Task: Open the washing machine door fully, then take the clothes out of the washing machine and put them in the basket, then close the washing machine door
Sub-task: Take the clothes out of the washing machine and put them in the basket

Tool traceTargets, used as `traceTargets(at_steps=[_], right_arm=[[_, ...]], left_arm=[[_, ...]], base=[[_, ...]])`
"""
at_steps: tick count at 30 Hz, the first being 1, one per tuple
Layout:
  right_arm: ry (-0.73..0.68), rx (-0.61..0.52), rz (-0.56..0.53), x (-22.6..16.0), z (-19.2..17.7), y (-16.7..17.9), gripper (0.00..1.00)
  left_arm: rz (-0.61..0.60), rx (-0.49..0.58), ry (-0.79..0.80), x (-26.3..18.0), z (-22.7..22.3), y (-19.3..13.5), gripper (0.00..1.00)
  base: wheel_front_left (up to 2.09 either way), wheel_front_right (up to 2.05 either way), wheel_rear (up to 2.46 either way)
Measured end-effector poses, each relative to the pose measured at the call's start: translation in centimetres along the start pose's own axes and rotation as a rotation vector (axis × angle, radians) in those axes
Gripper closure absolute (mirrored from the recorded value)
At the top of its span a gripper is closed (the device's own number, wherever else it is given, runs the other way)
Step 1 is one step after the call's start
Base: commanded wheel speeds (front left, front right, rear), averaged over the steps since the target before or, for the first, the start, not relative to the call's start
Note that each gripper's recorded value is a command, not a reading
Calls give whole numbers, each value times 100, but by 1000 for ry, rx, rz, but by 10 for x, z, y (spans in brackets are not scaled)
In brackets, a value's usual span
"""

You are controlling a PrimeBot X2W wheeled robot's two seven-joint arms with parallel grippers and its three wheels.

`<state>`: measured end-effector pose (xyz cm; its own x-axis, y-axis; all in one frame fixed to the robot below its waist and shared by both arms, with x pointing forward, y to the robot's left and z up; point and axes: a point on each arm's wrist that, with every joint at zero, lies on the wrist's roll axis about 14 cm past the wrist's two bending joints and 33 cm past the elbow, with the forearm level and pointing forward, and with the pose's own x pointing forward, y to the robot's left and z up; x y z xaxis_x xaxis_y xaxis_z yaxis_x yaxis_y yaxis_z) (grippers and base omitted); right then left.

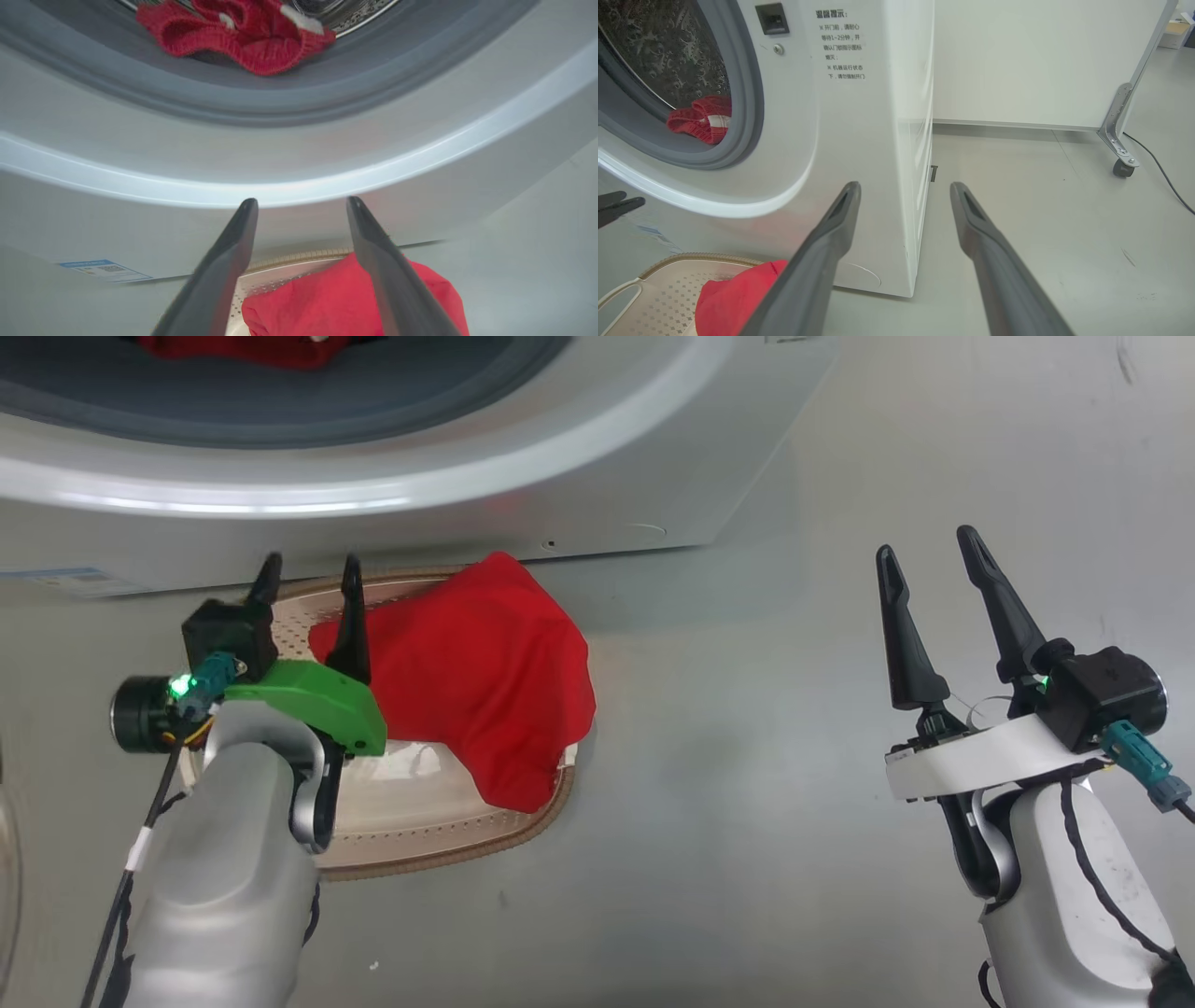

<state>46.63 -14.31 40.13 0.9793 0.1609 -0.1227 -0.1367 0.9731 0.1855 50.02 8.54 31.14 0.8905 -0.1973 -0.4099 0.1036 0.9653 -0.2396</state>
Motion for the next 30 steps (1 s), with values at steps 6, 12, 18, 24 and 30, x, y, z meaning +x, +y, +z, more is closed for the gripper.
traceTargets(at_steps=[6, 12, 18, 24, 30], right_arm=[[-24, 3, 24, -5, 12, 11, 0], [-34, 0, 42, -19, 21, 21, 0], [-46, 0, 46, -33, 28, 26, 0], [-72, -4, 60, -52, 41, 35, 0], [-91, -6, 62, -68, 49, 39, 0]], left_arm=[[29, -4, -177, -20, 60, 5, 0], [36, 33, -261, -52, 84, 4, 0], [31, 53, -331, -79, 103, -1, 0], [15, 107, -392, -116, 114, -11, 0], [17, 109, -414, -143, 112, -15, 0]], base=[[0, 0, 0], [0, 0, 0], [0, 0, 0], [0, 0, 0], [0, 0, 0]])
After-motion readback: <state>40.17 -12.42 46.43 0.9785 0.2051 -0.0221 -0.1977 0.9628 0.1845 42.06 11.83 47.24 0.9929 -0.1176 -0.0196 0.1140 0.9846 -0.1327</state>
